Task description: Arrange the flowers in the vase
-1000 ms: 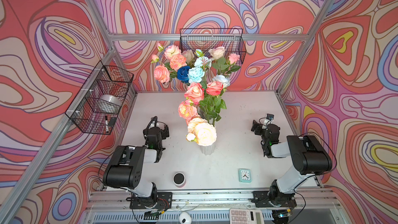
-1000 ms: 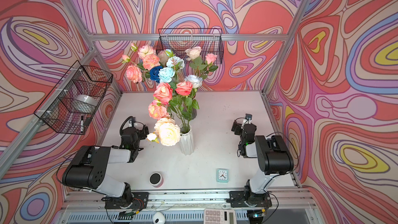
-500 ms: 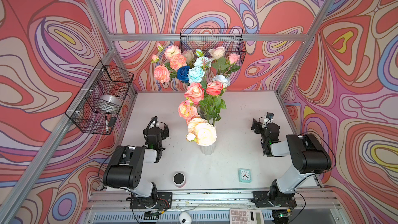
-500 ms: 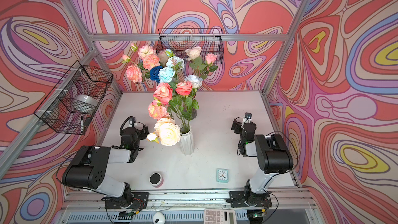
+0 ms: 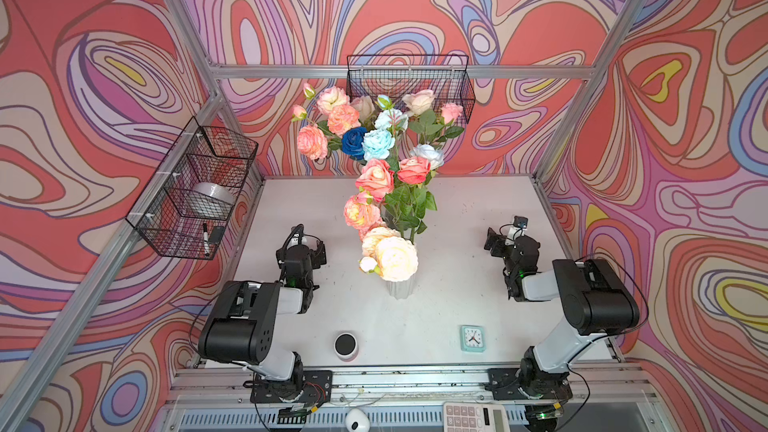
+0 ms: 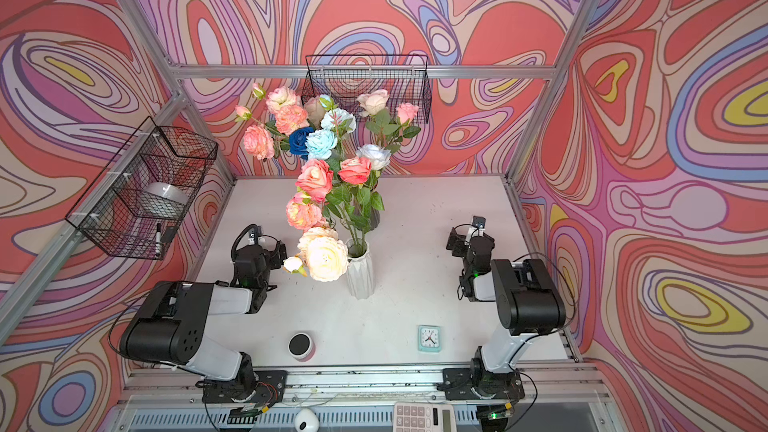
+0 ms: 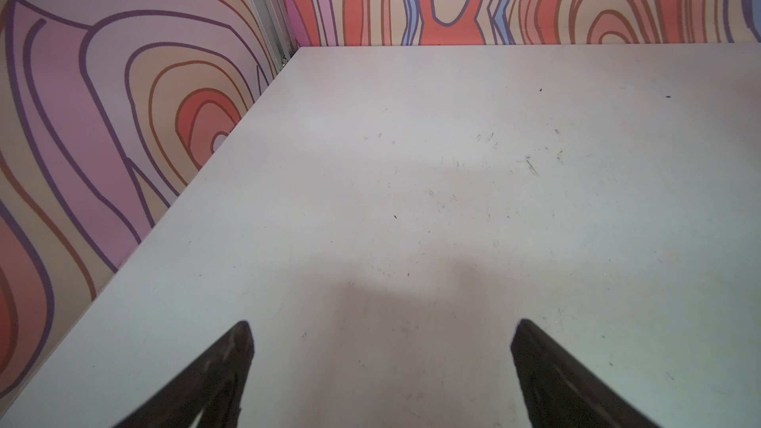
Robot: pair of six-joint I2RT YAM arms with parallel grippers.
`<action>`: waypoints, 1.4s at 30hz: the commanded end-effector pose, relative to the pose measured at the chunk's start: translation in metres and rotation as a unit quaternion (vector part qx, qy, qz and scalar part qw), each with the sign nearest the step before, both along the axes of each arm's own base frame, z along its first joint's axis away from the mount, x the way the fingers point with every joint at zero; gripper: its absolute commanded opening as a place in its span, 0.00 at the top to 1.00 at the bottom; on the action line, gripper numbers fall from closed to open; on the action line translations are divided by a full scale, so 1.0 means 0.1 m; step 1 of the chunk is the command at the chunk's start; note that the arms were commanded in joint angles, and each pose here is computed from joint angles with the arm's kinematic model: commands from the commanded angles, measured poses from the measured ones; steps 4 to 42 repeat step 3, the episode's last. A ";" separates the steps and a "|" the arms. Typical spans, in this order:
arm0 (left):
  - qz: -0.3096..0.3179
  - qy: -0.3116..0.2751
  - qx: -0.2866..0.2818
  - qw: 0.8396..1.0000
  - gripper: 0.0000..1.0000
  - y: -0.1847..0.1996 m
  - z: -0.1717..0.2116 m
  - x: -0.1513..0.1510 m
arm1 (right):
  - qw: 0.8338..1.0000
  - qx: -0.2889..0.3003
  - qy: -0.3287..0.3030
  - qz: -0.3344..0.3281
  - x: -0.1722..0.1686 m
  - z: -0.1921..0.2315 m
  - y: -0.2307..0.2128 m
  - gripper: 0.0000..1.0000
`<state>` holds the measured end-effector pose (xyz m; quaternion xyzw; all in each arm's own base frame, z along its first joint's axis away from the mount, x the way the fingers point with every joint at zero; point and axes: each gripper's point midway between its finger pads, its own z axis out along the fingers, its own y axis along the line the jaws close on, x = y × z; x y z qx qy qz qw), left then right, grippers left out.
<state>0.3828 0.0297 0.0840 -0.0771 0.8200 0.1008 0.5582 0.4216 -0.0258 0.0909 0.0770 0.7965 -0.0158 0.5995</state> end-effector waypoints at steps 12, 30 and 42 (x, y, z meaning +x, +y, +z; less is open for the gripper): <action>0.000 -0.014 -0.002 1.000 0.00 0.01 0.07 0.05 | 1.000 -0.005 -0.006 0.001 0.03 0.04 0.01 0.02; 0.000 -0.014 -0.002 1.000 0.00 0.01 0.07 0.05 | 1.000 -0.005 -0.006 0.001 0.03 0.04 0.01 0.02; 0.000 -0.014 -0.002 1.000 0.00 0.01 0.07 0.05 | 1.000 -0.005 -0.006 0.001 0.03 0.04 0.01 0.02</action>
